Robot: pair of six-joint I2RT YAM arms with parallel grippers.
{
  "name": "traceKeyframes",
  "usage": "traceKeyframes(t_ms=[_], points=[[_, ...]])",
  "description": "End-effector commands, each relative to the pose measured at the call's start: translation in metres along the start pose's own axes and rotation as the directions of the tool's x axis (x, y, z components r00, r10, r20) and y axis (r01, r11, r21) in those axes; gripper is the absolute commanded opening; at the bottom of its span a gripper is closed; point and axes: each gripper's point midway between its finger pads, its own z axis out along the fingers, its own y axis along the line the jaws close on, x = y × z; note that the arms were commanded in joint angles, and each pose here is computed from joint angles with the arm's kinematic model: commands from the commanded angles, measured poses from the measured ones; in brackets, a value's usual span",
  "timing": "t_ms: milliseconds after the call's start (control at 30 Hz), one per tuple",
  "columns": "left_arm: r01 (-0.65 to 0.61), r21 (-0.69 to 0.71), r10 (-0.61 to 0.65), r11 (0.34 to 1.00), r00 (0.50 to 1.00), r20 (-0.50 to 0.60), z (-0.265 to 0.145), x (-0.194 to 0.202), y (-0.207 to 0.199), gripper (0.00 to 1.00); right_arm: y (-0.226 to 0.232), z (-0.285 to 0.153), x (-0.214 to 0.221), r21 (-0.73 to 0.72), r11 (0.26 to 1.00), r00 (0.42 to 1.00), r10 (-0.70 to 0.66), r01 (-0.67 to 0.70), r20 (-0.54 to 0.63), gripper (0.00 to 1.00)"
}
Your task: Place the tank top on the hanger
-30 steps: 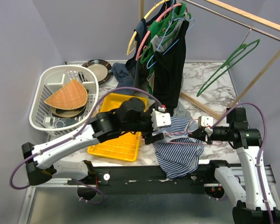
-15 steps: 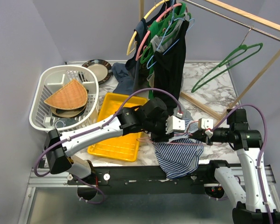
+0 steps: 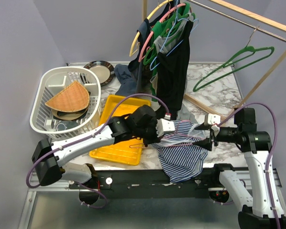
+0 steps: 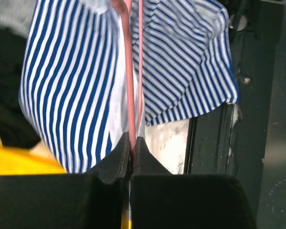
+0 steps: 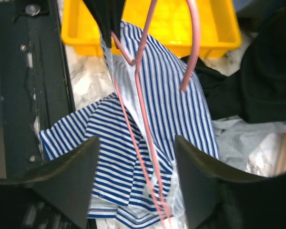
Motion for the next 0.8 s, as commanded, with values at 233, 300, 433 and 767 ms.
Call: traceKeyframes(t_ms=[233, 300, 433, 767], points=[[0.249, -0.184, -0.199, 0.951, 0.947, 0.254, -0.045, 0.005, 0.03, 0.0, -0.032, -0.011, 0.03, 0.22, 0.964, 0.973, 0.181, -0.146, -0.144, 0.79], [0.277, -0.188, -0.222, 0.942, 0.937, 0.271, -0.045, 0.008, 0.032, 0.0, -0.029, -0.007, 0.051, 0.208, 0.967, 0.963, 0.186, -0.145, -0.195, 0.79], [0.348, -0.203, -0.272, 0.915, 0.905, 0.326, -0.047, 0.006, 0.038, 0.0, -0.018, -0.001, 0.071, 0.141, 0.985, 0.965, 0.134, -0.104, -0.226, 0.78], [0.403, -0.168, -0.318, 0.9, 0.869, 0.378, -0.047, 0.001, 0.04, 0.0, -0.056, 0.01, 0.13, 0.204, 0.978, 0.921, 0.118, -0.043, -0.371, 0.79]])
